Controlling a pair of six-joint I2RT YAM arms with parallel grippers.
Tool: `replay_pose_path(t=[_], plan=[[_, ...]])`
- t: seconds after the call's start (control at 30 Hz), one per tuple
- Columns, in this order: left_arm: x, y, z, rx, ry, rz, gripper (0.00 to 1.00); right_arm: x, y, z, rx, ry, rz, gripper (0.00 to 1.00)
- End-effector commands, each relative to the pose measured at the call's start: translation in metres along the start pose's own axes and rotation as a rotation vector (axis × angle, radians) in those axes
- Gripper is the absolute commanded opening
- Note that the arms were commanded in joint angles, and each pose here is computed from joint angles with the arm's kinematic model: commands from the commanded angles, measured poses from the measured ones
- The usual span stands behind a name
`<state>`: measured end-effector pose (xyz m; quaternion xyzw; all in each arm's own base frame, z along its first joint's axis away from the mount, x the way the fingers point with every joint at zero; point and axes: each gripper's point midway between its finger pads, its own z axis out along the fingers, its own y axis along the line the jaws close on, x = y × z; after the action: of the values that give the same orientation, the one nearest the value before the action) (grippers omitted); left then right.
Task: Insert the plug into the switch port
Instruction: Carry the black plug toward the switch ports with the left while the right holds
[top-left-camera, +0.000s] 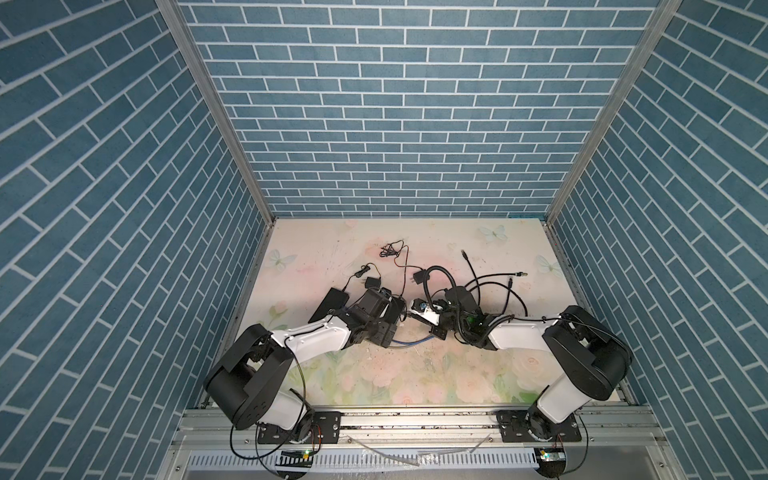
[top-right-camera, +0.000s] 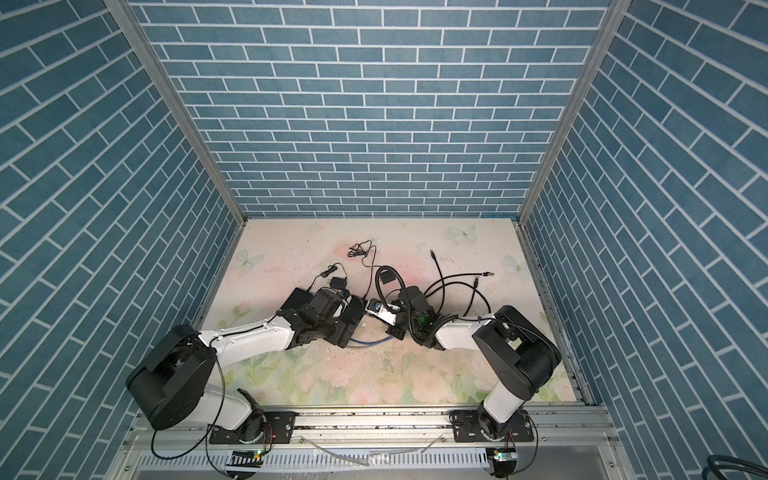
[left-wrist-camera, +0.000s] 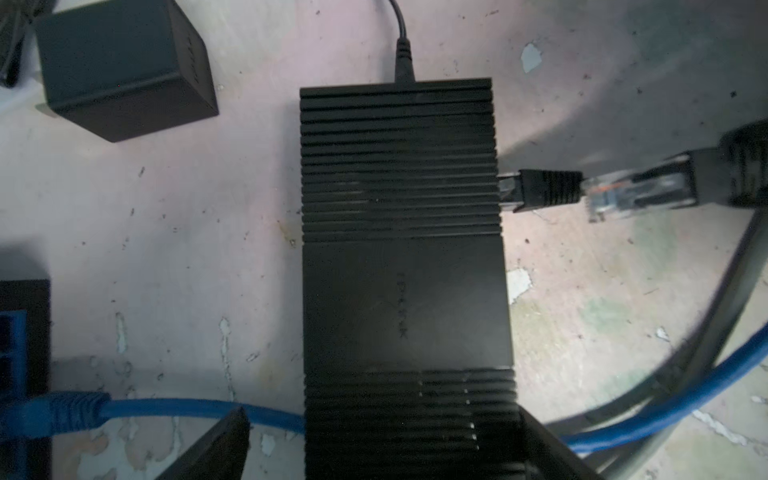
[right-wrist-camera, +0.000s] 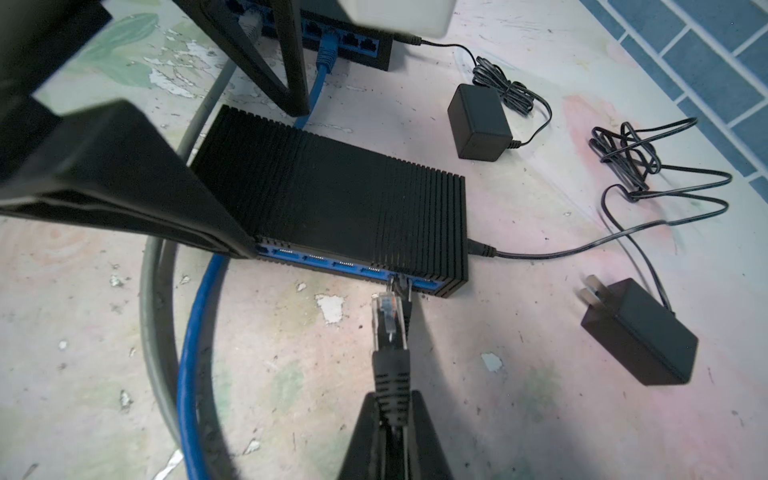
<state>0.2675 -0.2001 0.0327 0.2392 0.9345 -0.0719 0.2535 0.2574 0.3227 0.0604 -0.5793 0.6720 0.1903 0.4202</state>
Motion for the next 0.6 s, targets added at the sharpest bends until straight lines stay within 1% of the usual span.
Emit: replay_pose_path(t=[0.0, 0.03, 0.2, 0.43, 0.57], plan=[[-0.009, -0.002, -0.001, 0.012, -0.001, 0.001, 0.89, 0.000, 0.004, 0.000, 0.000, -0.013, 0.023, 0.00], [-0.008, -0.002, 0.000, 0.012, 0.002, 0.001, 0.86, 0.001, 0.004, 0.000, -0.001, -0.012, 0.027, 0.00], [-0.006, -0.007, 0.006, 0.037, 0.017, -0.004, 0.62, 0.003, 0.006, 0.000, -0.002, -0.008, 0.051, 0.00], [-0.002, -0.012, 0.013, 0.064, 0.040, -0.031, 0.50, 0.004, 0.014, -0.002, -0.012, -0.005, 0.069, 0.00], [-0.005, -0.015, 0.013, 0.081, 0.027, -0.058, 0.44, 0.002, 0.015, -0.003, 0.004, -0.003, 0.062, 0.00]])
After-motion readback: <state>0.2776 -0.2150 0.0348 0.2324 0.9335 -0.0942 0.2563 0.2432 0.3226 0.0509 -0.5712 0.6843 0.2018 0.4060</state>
